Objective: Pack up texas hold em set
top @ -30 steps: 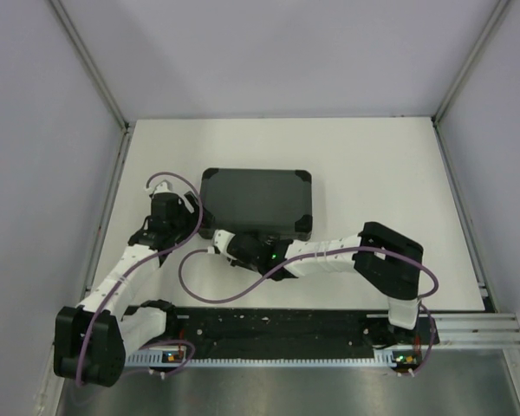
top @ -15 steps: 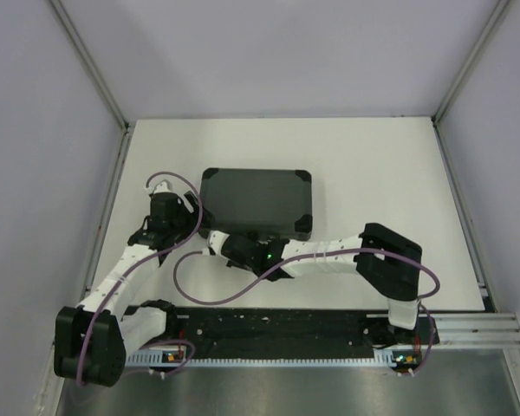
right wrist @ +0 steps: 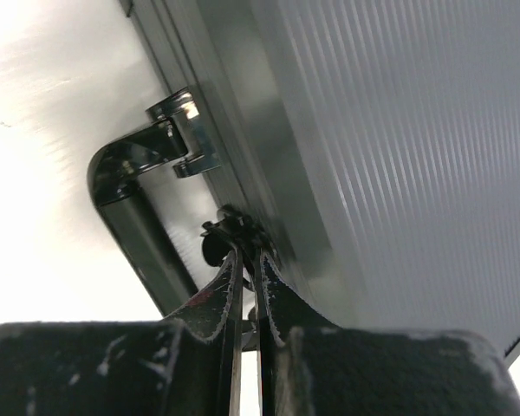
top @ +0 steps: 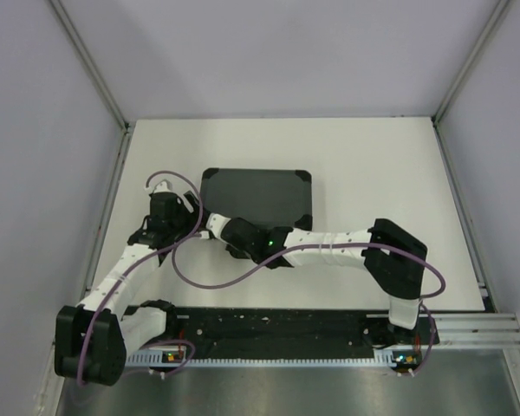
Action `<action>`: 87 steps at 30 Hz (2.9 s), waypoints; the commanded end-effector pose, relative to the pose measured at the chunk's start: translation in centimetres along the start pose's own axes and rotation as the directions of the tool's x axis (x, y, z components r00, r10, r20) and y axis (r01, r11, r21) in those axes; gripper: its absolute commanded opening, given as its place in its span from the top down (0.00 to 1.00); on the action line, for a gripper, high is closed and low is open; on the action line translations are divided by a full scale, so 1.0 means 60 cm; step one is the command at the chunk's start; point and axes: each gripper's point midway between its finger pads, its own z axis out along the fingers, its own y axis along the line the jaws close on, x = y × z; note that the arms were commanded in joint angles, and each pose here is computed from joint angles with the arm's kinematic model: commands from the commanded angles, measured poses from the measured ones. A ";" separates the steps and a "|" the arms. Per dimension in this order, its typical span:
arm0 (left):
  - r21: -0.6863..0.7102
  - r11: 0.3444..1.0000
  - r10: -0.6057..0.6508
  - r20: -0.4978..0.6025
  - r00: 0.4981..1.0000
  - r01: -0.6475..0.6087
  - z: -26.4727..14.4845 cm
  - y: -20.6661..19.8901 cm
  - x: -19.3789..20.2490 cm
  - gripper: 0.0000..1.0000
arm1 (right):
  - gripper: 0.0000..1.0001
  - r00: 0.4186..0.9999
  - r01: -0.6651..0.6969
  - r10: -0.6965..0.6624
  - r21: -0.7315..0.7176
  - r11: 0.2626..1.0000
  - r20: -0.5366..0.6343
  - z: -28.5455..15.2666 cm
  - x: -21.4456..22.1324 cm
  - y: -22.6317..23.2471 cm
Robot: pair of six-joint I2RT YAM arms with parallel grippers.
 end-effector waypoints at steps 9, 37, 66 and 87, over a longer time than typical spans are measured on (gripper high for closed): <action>-0.151 0.987 0.026 -0.141 0.990 -0.047 0.010 0.067 0.055 0.20 | 1.00 0.976 -0.208 0.177 0.315 0.926 0.124 -0.033 -0.080 -0.137; -0.052 0.995 0.084 -0.077 0.994 -0.088 -0.029 -0.013 -0.027 0.18 | 0.32 0.766 -0.639 0.615 0.116 0.760 0.188 -0.115 0.024 -0.246; 0.219 0.972 -0.057 -0.141 0.988 0.088 -0.016 -0.162 0.151 0.47 | 0.26 0.275 -0.961 0.959 0.021 0.277 -0.070 -0.096 0.202 -0.234; 0.150 0.985 -0.067 -0.154 0.986 0.091 0.041 -0.180 0.197 0.85 | 0.47 0.216 -0.976 0.961 -0.041 0.212 -0.176 -0.075 0.211 -0.178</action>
